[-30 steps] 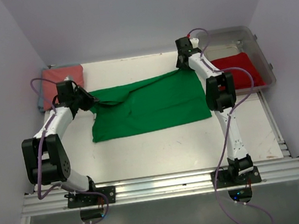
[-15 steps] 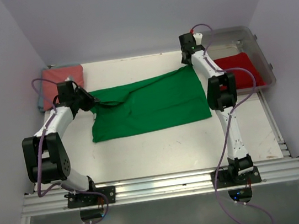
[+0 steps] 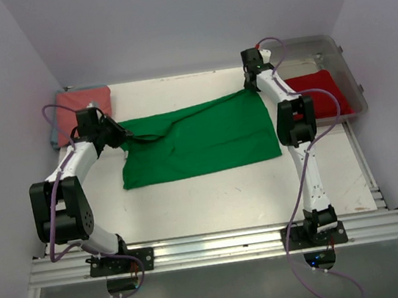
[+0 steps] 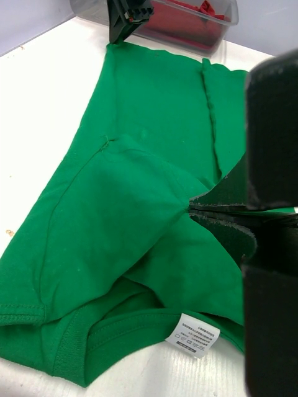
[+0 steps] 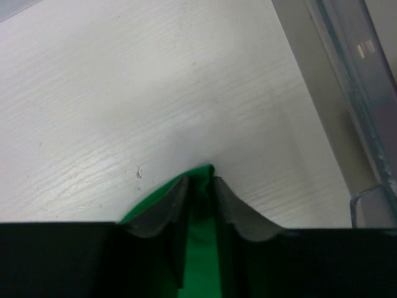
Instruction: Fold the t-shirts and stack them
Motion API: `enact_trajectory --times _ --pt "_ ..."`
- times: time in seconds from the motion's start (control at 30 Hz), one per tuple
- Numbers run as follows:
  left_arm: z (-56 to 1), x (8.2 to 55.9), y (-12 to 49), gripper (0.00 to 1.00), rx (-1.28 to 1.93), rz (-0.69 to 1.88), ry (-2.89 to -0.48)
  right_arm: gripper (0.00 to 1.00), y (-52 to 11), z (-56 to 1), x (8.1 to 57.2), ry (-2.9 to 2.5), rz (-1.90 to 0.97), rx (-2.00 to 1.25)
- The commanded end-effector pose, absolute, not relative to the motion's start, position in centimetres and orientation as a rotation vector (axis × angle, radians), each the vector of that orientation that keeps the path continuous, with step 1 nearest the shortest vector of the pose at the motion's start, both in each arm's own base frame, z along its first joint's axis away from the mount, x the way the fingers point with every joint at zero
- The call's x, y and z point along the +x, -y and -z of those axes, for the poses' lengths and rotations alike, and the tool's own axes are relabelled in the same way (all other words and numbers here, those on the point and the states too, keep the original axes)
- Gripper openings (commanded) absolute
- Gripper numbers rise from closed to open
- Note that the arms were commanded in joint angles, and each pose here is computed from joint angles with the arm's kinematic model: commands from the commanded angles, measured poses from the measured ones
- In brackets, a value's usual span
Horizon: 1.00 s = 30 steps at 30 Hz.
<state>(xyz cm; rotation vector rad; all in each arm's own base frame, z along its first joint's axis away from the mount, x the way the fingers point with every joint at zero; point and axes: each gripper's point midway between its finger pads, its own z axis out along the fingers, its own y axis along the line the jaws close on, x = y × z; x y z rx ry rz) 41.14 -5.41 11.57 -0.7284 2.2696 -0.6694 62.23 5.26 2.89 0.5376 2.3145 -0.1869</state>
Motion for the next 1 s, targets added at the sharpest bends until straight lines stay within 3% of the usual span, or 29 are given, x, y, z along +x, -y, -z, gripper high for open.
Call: enact_trajectory --times 0.0,0.1,0.13,0.97 --pt "-13.4 41.8 5.2 0.0 -0.678 0.679 -2.228 0.19 -5.1 -3.0 61.8 -2.333 0.148 0.571" --pt "-13.4 41.9 5.1 0.0 -0.679 0.681 -2.224 0.01 -5.0 -3.5 61.8 -2.321 0.153 0.573" --pt "-13.5 42.0 5.1 0.0 -0.676 0.683 -2.221 0.0 -4.8 -3.7 61.8 -2.317 0.163 0.574" --pt "-20.7 44.2 2.9 0.0 -0.653 0.848 -2.011 0.0 -1.6 -12.3 59.2 -2.108 0.31 0.481"
